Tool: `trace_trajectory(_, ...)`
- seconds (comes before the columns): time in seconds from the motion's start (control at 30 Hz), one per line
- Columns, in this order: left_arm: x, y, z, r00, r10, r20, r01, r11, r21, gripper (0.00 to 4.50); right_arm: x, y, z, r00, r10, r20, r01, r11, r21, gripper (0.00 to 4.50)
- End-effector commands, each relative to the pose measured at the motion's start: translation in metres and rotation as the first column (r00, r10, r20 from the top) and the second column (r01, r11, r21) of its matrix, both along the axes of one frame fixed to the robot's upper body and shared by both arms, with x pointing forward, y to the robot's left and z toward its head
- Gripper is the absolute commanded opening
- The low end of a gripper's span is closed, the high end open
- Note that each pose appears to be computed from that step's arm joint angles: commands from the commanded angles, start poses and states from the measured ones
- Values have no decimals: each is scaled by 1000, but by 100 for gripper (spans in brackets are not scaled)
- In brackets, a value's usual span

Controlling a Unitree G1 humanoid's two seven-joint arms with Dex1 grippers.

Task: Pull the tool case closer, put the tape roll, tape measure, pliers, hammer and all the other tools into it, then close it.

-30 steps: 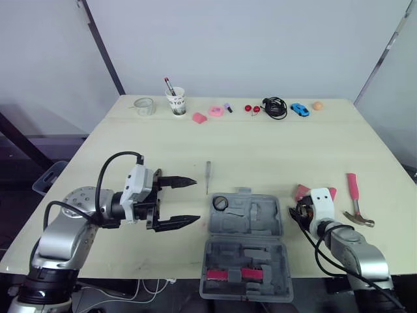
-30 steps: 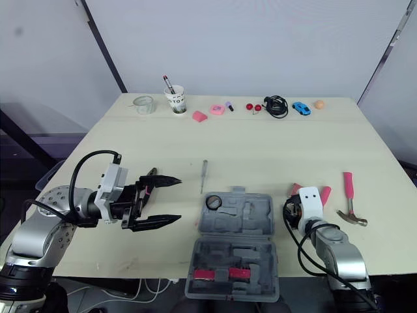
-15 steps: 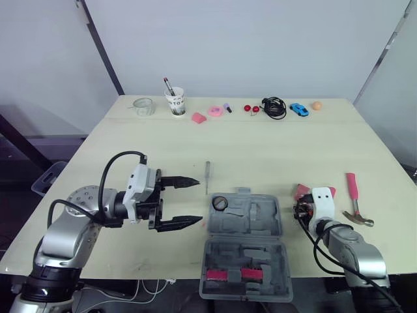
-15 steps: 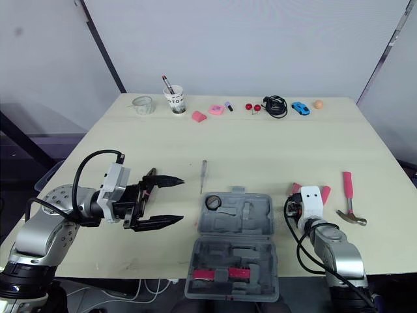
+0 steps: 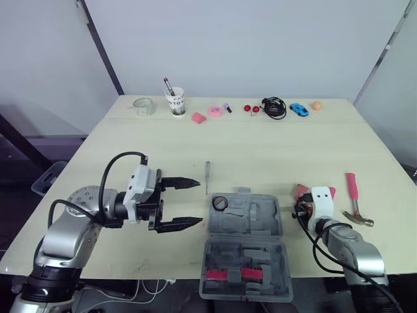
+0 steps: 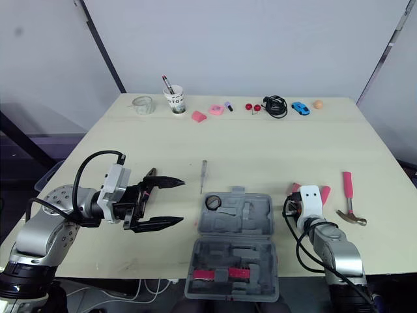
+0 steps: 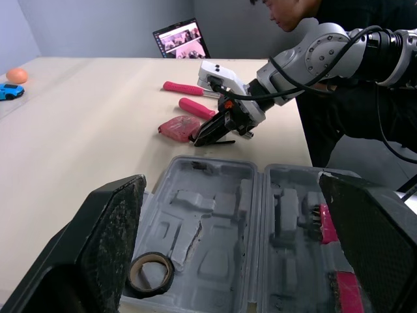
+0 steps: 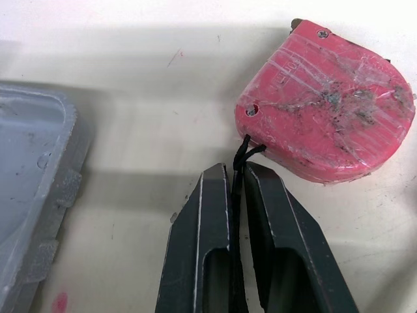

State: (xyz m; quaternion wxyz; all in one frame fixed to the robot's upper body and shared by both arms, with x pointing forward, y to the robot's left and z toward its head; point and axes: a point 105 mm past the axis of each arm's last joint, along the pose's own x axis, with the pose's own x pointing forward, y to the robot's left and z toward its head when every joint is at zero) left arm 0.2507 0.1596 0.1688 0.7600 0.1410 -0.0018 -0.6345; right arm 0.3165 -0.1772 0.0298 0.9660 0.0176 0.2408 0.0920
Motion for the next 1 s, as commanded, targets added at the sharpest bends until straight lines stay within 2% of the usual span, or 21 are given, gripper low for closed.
trace_trajectory(0.03, -2, -2, 6, 999, -18, 28, 18, 1000, -7, 450, -3, -2, 3, 1000, 8, 8, -8, 1000, 3, 20)
trace_trajectory(0.37, -3, -3, 7, 999, -30, 31, 30, 1000, -6, 450, -8, -4, -1, 1000, 15, -7, -15, 1000, -12, 20)
trace_trajectory(0.73, -4, -6, 10, 997, -67, 30, 67, 998, 1, 450, -33, -3, 7, 995, 101, -19, -102, 995, -17, 20)
trace_trajectory(1.0, -3, -8, 10, 996, -81, 25, 81, 997, 2, 450, -26, -7, 8, 997, 74, 2, -74, 997, -27, 20)
